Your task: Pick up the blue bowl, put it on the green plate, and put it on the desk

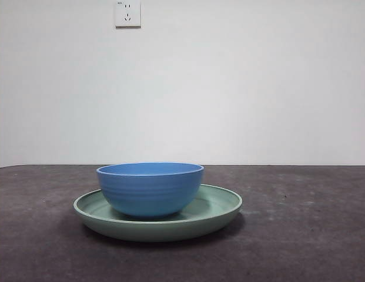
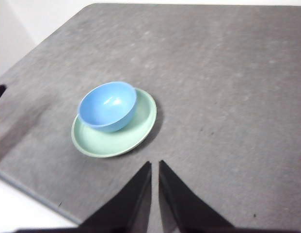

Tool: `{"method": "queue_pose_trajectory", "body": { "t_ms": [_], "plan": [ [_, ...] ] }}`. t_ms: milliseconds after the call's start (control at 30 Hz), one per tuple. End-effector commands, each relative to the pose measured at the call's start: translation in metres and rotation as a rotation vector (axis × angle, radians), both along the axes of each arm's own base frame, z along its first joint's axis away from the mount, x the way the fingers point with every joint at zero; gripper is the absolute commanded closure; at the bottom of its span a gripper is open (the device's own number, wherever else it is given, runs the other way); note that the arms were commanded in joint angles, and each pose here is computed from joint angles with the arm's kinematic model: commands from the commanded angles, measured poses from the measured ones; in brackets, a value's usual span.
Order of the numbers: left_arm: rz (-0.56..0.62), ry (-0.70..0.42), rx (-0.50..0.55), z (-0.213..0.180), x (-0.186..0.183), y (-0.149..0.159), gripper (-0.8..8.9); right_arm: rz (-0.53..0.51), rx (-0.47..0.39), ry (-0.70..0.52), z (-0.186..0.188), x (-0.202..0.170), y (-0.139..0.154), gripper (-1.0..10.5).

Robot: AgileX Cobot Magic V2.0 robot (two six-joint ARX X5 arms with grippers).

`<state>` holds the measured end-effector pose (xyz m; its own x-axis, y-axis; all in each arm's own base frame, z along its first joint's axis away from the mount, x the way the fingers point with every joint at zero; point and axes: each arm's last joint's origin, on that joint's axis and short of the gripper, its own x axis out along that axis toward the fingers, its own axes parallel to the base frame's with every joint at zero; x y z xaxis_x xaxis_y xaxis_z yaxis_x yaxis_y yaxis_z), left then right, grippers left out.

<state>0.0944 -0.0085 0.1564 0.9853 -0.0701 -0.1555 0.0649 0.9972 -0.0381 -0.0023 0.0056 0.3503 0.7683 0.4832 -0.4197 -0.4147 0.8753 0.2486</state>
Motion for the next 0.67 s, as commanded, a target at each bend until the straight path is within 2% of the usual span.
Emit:
{"method": "queue_pose_trajectory", "body": {
  "t_ms": [33, 200, 333, 500, 667],
  "plan": [
    [0.009, 0.023, 0.009, -0.007, 0.001, 0.000, 7.94, -0.030, -0.049, -0.084, 0.000, 0.007, 0.002, 9.3],
    [0.009, 0.023, 0.009, -0.007, 0.001, 0.000, 7.94, -0.123, -0.149, -0.305, -0.025, 0.031, 0.004, 9.3],
    [0.009, 0.023, 0.009, -0.007, 0.001, 0.000, 7.94, -0.225, -0.224, -0.432, -0.066, 0.059, 0.002, 9.3],
    [0.009, 0.023, 0.009, -0.007, 0.001, 0.000, 7.94, -0.318, -0.246, -0.472, -0.120, 0.082, -0.004, 9.3],
    [0.009, 0.023, 0.009, -0.007, 0.001, 0.000, 7.94, -0.396, -0.236, -0.427, -0.166, 0.091, -0.007, 9.3]
  ]
}}
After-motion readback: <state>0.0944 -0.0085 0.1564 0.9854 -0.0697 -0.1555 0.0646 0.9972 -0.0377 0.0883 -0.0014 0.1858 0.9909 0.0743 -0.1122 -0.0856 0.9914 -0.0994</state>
